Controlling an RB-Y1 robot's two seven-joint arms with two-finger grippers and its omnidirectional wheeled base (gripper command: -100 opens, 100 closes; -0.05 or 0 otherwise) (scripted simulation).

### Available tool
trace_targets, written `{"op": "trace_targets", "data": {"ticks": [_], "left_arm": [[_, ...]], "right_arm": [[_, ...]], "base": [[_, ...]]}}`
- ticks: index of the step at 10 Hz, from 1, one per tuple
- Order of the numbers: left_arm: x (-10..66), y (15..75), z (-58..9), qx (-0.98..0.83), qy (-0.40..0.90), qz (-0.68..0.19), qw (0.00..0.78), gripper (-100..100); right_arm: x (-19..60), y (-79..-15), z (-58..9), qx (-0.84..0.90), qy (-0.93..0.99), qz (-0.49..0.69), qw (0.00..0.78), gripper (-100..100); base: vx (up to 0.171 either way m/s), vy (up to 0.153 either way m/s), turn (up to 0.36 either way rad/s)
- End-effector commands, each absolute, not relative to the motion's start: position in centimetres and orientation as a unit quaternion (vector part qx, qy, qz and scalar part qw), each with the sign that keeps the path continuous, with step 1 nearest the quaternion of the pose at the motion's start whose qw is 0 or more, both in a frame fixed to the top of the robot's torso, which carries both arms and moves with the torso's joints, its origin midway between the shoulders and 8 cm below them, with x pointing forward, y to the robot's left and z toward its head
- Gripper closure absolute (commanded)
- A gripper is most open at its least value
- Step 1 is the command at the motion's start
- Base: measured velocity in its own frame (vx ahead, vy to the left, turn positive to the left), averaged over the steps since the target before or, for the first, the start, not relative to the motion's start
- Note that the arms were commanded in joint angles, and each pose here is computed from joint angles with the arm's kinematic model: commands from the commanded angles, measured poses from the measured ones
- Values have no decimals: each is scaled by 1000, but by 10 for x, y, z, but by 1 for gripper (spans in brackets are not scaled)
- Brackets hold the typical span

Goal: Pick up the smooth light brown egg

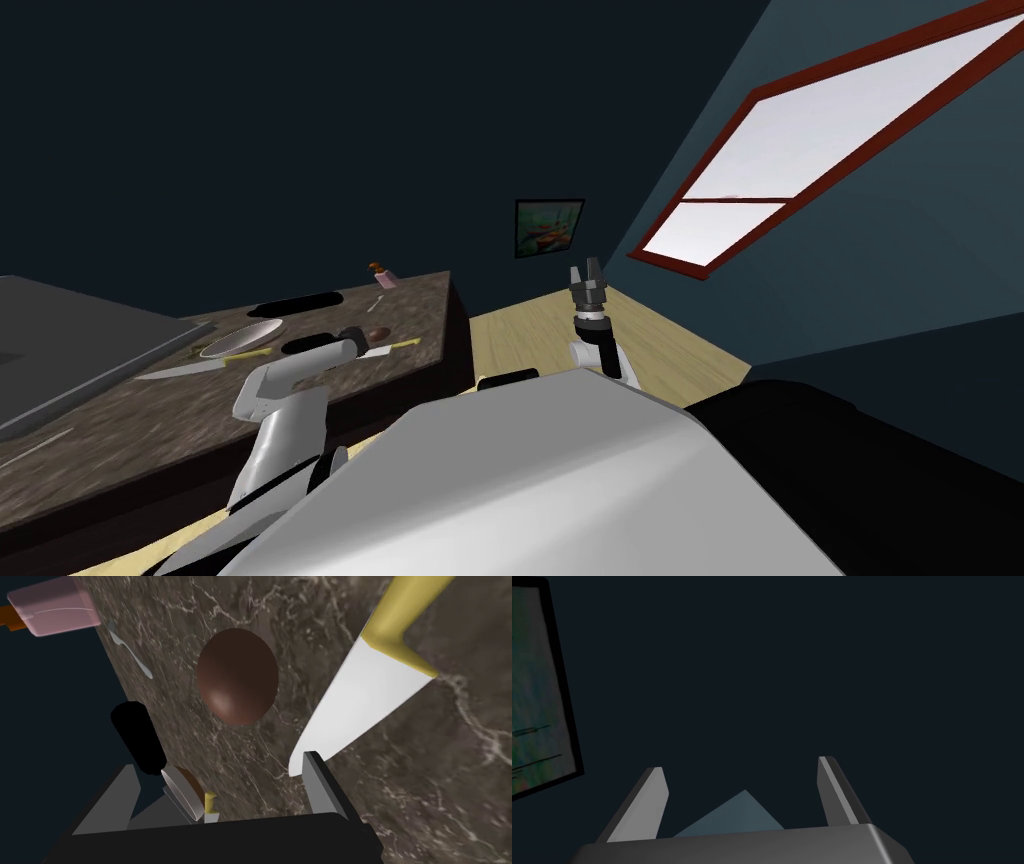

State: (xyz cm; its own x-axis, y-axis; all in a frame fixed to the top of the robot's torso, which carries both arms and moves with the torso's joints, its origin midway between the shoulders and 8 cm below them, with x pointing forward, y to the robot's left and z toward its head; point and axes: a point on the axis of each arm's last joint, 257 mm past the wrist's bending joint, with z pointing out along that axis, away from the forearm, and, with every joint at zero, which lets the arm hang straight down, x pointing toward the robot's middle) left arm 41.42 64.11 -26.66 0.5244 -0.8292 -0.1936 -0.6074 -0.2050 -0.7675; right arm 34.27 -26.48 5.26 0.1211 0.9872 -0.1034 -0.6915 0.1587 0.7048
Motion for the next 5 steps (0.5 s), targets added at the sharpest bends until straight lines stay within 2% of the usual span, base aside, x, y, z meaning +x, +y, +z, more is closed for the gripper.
{"op": "trace_targets", "data": {"ticks": [1, 2, 3, 4, 5], "left_arm": [[397, 643, -292, -782, 473, -114, 390, -100], [392, 640, -301, -787, 474, -110, 380, -100], [396, 642, -294, -782, 473, -114, 389, -100], [396, 641, -295, -783, 473, -113, 387, 0], [391, 645, -298, -785, 475, -120, 379, -100]], "right_arm": [[343, -265, 53, 255, 290, 596, 704, 0], [343, -265, 53, 255, 290, 596, 704, 0], [343, -265, 53, 255, 290, 596, 704, 0], [343, -265, 53, 255, 290, 596, 704, 0], [343, -265, 53, 255, 290, 596, 704, 0]], "base": [[216, 28, -91], [204, 27, -80], [76, 9, -13], [16, 2, 1], [82, -28, 165]]}}
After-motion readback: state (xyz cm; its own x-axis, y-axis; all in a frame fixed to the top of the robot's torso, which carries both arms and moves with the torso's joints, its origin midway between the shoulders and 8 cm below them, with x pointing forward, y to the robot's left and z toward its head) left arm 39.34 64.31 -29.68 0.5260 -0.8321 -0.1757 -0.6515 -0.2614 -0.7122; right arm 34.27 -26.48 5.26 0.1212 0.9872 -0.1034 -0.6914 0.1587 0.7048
